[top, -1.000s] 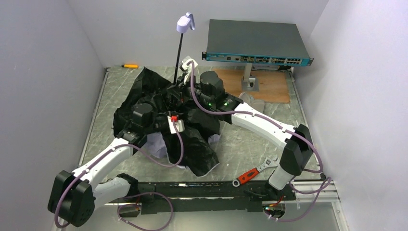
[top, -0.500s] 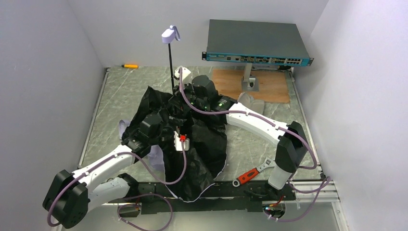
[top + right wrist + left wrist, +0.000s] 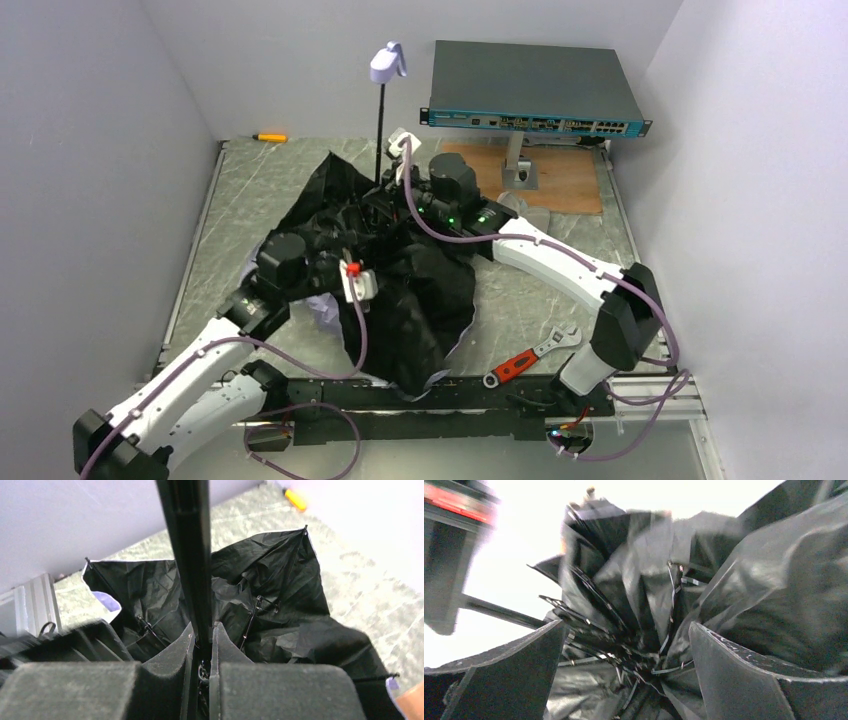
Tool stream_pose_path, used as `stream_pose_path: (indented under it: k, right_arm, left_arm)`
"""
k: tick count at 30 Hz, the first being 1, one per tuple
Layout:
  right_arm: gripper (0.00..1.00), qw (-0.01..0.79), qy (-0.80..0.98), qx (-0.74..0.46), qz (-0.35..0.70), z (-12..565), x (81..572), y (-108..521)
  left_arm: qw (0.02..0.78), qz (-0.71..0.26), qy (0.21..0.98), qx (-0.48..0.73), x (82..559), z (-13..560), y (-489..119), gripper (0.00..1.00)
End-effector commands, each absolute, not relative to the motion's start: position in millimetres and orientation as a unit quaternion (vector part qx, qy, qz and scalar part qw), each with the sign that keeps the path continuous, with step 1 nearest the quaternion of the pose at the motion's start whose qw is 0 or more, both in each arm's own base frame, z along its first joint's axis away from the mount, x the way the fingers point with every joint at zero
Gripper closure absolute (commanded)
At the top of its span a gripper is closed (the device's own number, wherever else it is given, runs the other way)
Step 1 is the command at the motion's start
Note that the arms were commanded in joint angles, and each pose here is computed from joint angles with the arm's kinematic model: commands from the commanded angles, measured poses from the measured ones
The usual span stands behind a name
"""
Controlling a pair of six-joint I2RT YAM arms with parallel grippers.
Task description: Open the umbrella
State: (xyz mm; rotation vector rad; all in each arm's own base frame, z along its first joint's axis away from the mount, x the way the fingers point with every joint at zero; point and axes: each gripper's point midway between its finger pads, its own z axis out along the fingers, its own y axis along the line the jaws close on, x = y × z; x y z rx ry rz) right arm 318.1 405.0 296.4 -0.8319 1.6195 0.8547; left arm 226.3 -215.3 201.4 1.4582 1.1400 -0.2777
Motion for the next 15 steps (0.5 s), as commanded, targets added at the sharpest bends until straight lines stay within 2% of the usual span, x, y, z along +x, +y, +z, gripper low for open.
stream_pose_path:
  k: [1, 4, 8, 10, 15]
  right_arm:
    - [1.0, 0.638, 0.561, -0.348, 0.396, 386.8, 308.0, 393.9]
    - [1.0, 0.632, 0.553, -0.361, 0.405, 379.6, 302.0, 394.1]
    - [1.0, 0.618, 0.542, -0.39, 0.415, 368.8, 291.8, 396.8]
    - [1.0, 0.602, 0.536, -0.41, 0.426, 363.1, 283.4, 401.0]
    - [1.0, 0.582, 0.535, -0.427, 0.439, 355.3, 275.9, 408.2]
  left_arm:
    - [0.583, -0.261, 0.508, 0.578, 187.6, 283.7, -226.3, 0.0]
    - [0.57, -0.318, 0.529, 0.542, 178.5, 317.8, -221.9, 0.0]
    - [0.592, -0.38, 0.573, 0.421, 209.3, 369.4, -199.8, 0.07]
    - [0.62, -0.373, 0.565, 0.396, 225.0, 399.4, -193.2, 0.11]
    - [0.645, -0.355, 0.548, 0.397, 246.4, 439.2, -194.2, 0.37]
